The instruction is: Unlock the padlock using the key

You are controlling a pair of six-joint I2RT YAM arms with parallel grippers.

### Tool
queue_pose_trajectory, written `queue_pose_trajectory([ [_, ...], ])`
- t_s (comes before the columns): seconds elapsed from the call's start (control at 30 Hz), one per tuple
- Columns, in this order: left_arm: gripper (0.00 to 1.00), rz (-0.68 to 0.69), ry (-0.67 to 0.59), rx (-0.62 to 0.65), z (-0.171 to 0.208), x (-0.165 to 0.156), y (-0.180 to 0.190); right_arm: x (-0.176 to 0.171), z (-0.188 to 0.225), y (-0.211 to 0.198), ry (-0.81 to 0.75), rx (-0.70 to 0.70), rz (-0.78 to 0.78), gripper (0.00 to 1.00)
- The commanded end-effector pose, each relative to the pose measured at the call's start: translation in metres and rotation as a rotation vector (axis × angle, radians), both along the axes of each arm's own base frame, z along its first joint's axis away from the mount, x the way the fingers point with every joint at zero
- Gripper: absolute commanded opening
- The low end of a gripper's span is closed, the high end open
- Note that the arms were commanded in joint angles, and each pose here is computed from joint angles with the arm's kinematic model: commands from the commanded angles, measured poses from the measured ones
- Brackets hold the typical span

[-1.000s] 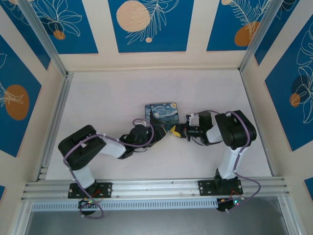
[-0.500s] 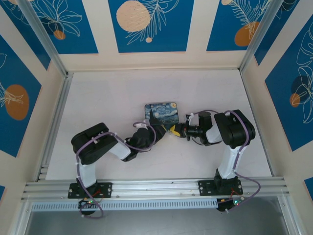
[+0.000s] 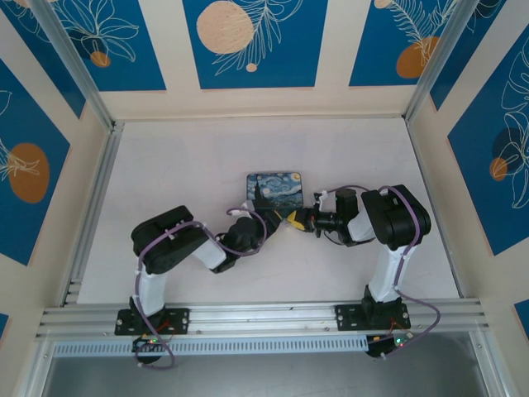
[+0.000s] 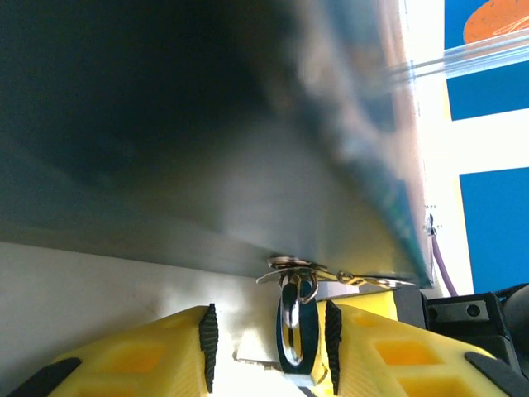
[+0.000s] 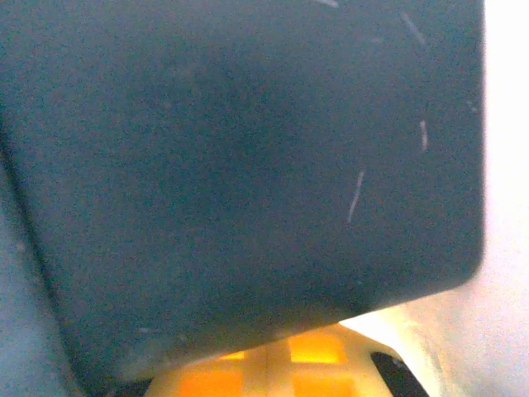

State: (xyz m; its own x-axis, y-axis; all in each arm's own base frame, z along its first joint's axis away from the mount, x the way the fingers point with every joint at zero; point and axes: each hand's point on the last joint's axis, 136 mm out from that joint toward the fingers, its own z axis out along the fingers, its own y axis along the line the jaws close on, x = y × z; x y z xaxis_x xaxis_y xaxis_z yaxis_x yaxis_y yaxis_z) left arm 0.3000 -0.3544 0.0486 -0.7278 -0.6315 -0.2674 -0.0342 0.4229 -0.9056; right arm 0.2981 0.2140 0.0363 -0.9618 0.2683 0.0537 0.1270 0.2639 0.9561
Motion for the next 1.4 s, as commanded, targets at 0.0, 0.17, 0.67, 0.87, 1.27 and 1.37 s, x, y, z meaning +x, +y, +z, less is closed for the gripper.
queue_pose_trajectory([
  [0.0,0.39,-0.007,0.046,0.067,-0.028,-0.004,-0.004,-0.013,-0.027,0.000,0.124,-0.037,-0.003,0.00],
  [0.17,0.39,0.002,0.044,0.076,-0.030,-0.001,-0.005,-0.013,-0.027,0.000,0.126,-0.037,-0.002,0.00],
  [0.67,0.19,0.012,0.058,0.072,-0.036,0.001,-0.008,-0.012,-0.030,0.000,0.132,-0.036,-0.006,0.00],
  [0.87,0.06,0.008,0.060,0.070,-0.036,0.001,-0.009,-0.010,-0.029,0.000,0.129,-0.036,-0.008,0.00],
  [1.27,0.00,-0.004,0.114,0.005,-0.036,-0.002,-0.018,-0.003,-0.023,-0.002,0.032,-0.049,-0.033,0.00],
  [1.37,0.00,-0.010,0.129,-0.020,-0.036,-0.003,-0.021,0.000,-0.021,-0.004,-0.025,-0.085,-0.050,0.00],
])
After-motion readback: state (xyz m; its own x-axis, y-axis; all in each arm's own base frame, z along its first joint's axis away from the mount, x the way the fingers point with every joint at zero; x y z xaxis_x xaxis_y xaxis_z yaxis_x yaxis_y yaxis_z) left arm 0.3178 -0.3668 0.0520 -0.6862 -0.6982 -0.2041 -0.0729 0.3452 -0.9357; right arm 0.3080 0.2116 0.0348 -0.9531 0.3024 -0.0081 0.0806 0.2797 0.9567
